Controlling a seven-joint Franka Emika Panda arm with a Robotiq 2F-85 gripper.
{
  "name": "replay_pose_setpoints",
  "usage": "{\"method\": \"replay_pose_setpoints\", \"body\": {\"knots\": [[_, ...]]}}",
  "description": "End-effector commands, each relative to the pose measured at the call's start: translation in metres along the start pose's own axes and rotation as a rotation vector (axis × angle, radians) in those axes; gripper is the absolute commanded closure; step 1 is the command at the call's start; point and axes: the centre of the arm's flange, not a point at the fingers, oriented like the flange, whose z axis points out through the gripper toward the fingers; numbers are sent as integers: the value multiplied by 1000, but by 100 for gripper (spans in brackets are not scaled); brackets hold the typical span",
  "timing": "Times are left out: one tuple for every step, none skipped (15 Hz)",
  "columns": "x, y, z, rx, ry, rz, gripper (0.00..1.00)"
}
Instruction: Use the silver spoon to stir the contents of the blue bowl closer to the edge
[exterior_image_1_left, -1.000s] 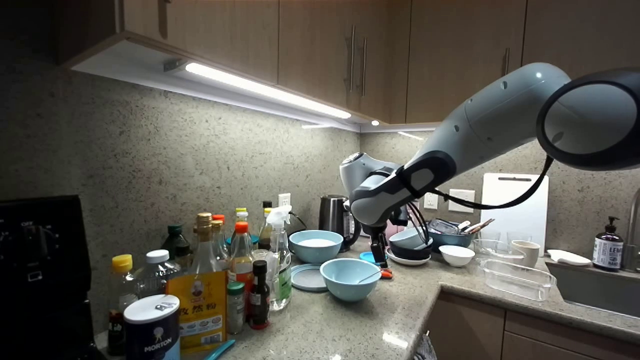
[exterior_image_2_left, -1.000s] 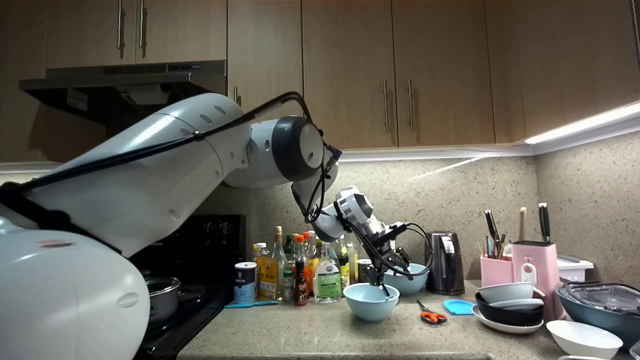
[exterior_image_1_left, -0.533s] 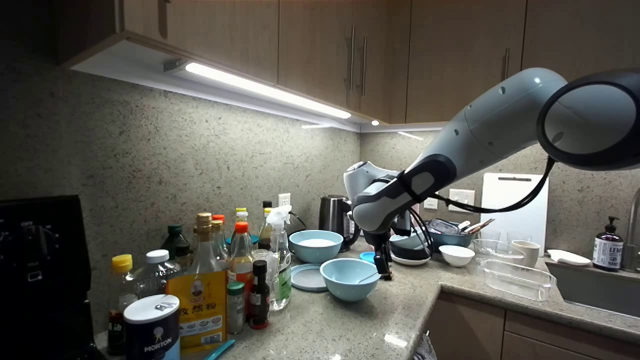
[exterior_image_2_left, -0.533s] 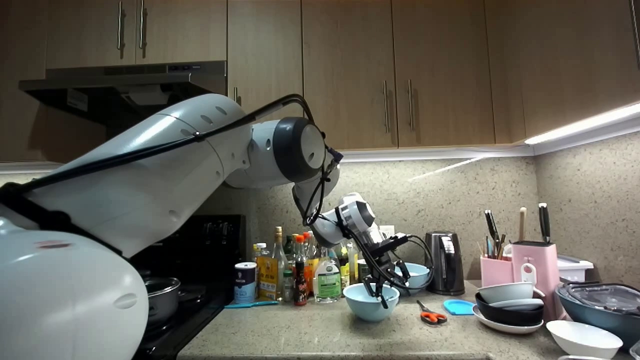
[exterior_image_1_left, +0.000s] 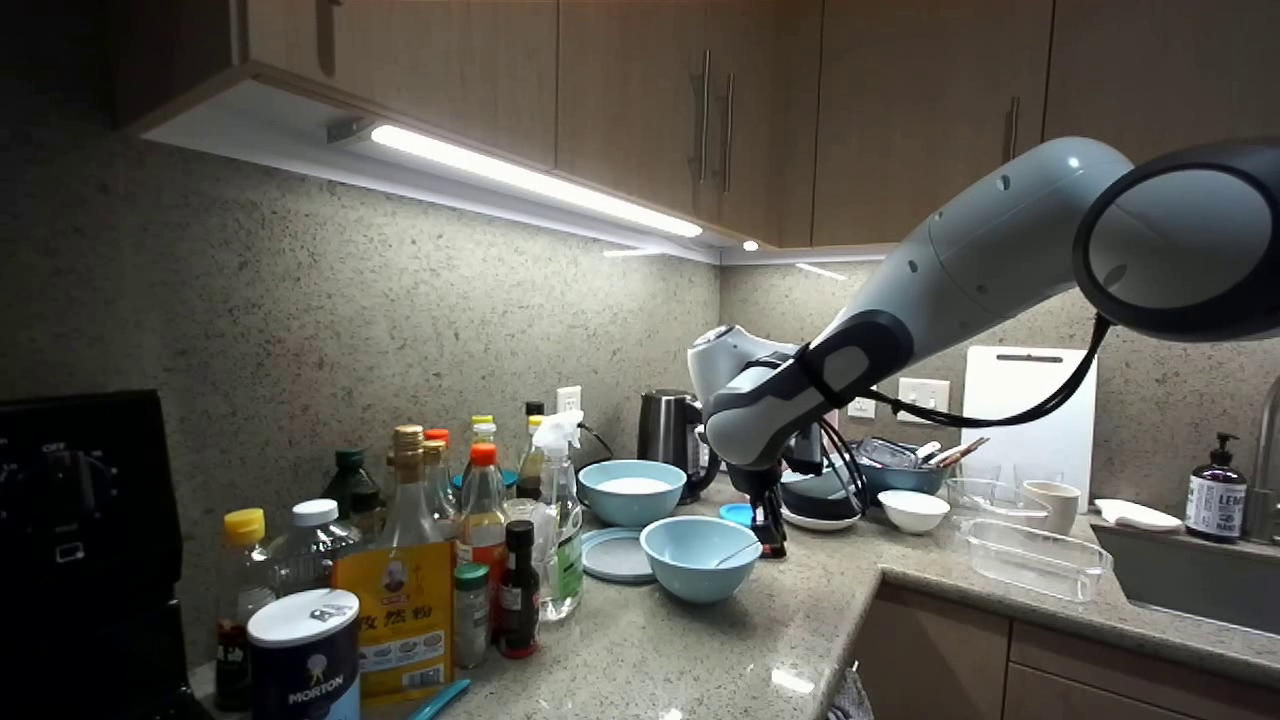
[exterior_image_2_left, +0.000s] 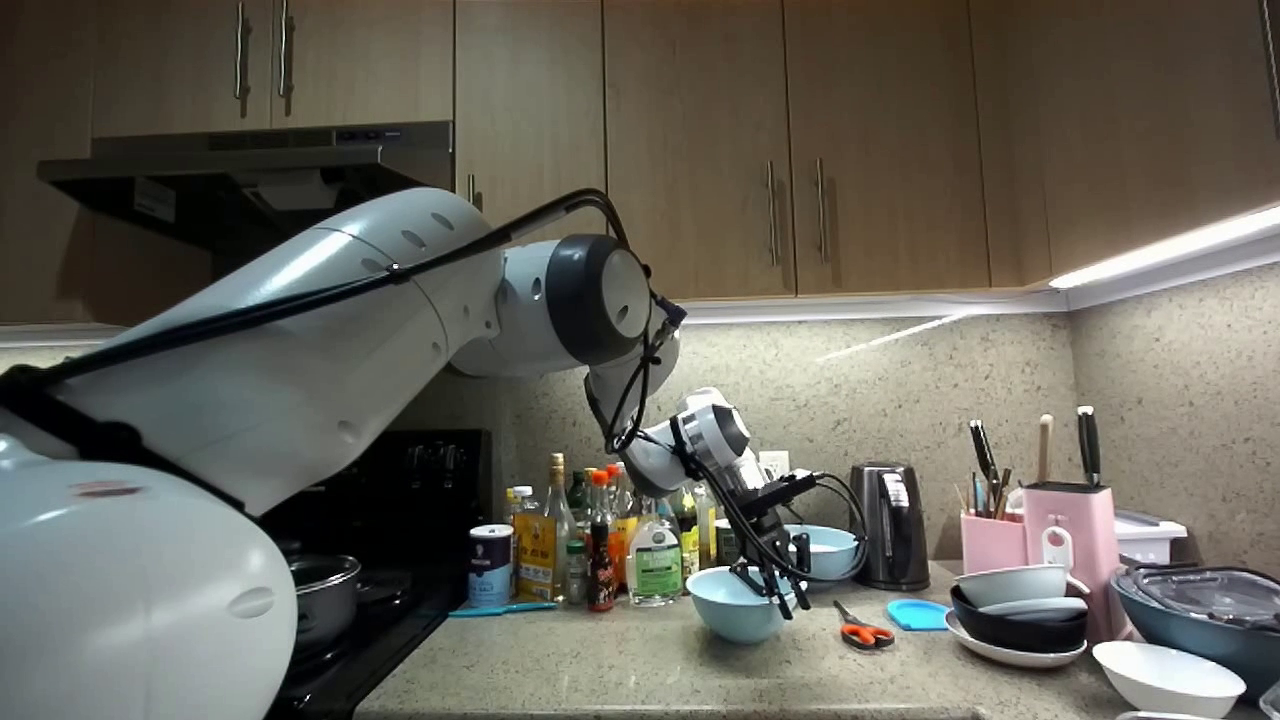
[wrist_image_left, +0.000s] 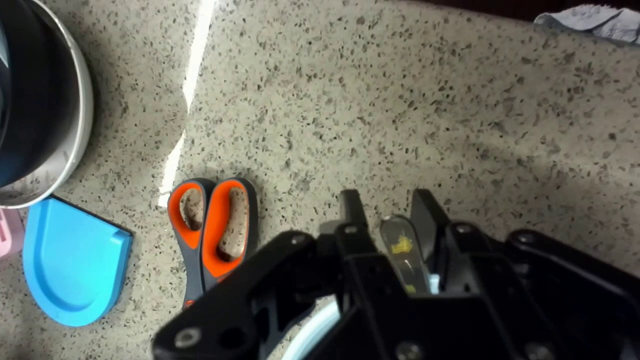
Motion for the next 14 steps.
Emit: {"method": "replay_pose_setpoints", "body": {"knots": [[-6, -4, 1, 4, 17, 14, 93], [-6, -5, 0, 3, 17, 13, 95], [-6, -6, 0, 2, 17, 11, 95], [-5, -9, -2, 0, 17, 8, 97], [-4, -13, -4, -1, 16, 1, 95], [-2, -18, -7, -2, 14, -11, 94], [1, -23, -9, -9, 11, -17, 94], [5, -28, -11, -17, 7, -25, 92], [8, -32, -13, -23, 4, -29, 93], [12, -36, -16, -30, 3, -33, 93], [15, -40, -21, -46, -2, -27, 93], [18, -45, -26, -88, -20, -8, 94], [22, -51, -31, -148, -45, 13, 93], [26, -56, -36, -202, -70, 25, 93]]}}
